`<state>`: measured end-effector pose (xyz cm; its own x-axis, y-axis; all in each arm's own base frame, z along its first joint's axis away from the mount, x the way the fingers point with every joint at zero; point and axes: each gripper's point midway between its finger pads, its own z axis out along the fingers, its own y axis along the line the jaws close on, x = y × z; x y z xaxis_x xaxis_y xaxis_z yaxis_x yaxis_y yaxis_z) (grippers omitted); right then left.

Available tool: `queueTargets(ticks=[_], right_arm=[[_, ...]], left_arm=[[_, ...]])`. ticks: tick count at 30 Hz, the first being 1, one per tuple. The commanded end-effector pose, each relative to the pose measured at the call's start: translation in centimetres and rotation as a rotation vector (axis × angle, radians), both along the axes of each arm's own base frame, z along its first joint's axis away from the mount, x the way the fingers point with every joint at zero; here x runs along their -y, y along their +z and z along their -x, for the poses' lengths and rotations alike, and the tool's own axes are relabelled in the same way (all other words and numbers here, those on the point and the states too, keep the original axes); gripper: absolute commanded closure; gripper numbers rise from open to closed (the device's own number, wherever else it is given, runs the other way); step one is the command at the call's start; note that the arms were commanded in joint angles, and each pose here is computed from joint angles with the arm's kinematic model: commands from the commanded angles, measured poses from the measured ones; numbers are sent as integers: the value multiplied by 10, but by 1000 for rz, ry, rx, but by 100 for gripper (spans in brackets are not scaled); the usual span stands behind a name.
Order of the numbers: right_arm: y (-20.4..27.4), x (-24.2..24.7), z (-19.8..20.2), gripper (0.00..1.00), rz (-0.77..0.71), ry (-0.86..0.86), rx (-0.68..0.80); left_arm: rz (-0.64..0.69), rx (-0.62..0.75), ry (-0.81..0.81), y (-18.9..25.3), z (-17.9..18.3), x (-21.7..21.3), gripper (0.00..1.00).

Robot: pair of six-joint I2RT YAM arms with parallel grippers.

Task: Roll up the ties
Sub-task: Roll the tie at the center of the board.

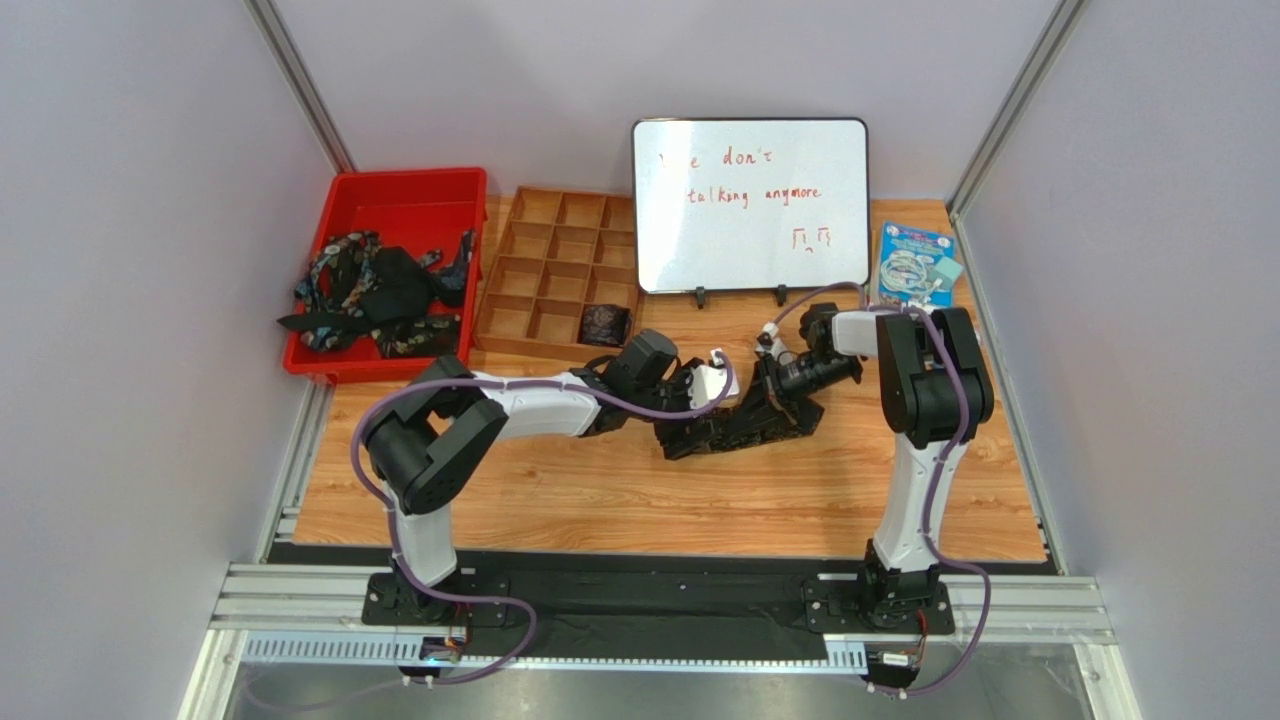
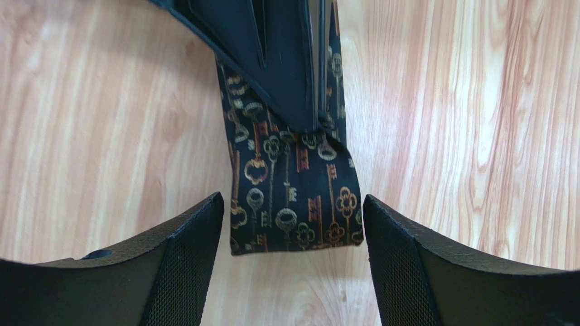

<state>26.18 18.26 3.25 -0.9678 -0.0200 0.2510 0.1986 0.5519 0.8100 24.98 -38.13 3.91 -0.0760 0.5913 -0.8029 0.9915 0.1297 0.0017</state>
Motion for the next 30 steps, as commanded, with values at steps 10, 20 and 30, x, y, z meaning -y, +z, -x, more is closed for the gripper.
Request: queueTargets(ticks=[10,20,30], right_arm=[[-52,32,9,100,270,14,-61],[53,5,-14,82,4,3,152],[55,-22,-7,68,-22,57,178]], left_arm=[[-4,24,-60,-12,-6,35,56],[-228,-34,-98,-39,16,-10,87],[-250,-55,-121,-41,19,-11,88]])
